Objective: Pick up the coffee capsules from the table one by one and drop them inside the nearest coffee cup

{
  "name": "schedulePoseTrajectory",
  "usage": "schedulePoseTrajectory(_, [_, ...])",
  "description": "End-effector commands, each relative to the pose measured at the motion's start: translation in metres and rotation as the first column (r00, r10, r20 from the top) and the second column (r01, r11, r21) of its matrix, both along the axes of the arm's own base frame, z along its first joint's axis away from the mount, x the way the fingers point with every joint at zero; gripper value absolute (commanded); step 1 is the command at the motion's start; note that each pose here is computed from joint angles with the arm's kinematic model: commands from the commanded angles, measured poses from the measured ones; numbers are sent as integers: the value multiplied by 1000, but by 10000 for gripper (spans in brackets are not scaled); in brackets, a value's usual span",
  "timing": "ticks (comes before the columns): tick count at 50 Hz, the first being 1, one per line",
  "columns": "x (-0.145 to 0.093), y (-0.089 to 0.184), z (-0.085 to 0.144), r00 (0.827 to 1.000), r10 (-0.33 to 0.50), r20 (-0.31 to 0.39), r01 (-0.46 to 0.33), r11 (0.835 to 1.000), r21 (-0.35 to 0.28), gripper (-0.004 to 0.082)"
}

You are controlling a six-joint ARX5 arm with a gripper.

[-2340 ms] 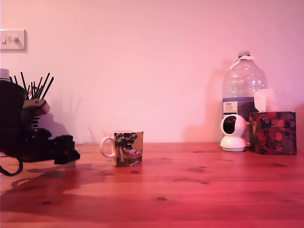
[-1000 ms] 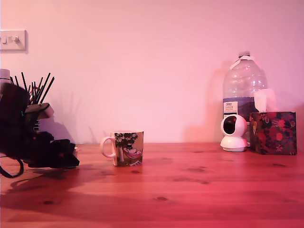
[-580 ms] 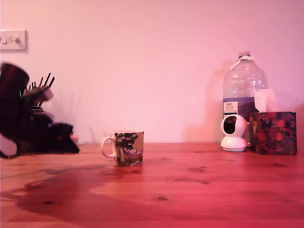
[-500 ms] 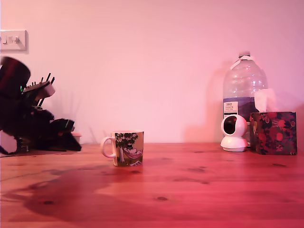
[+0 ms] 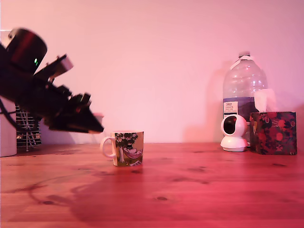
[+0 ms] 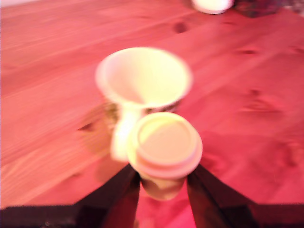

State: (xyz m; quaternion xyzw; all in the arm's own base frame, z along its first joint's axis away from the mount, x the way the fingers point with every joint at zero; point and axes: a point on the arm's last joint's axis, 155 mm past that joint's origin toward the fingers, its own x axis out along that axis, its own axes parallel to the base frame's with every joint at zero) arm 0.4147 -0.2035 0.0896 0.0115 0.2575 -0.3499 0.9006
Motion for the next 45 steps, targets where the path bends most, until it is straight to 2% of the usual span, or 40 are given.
schedulePoseTrajectory(1, [-8,-2,-8,1000,-13,-19,13,1000,10,215])
schedulePoseTrajectory(12, [-15,-16,-7,999,-40,-17,41,999,11,215])
schedulePoseTrajectory(26, [-12,-13,-8,1000,4,-28,-4,1000,17,215])
schedulePoseTrajectory(32, [-10,-19,-2,999,8,-37,-7,1000,10,215])
schedulePoseTrajectory(37, [-6,-22,1,998,24,-51,-22,999,41,216])
schedulePoseTrajectory(45, [5,-28,20,998,34,-43,-32,998,57,216])
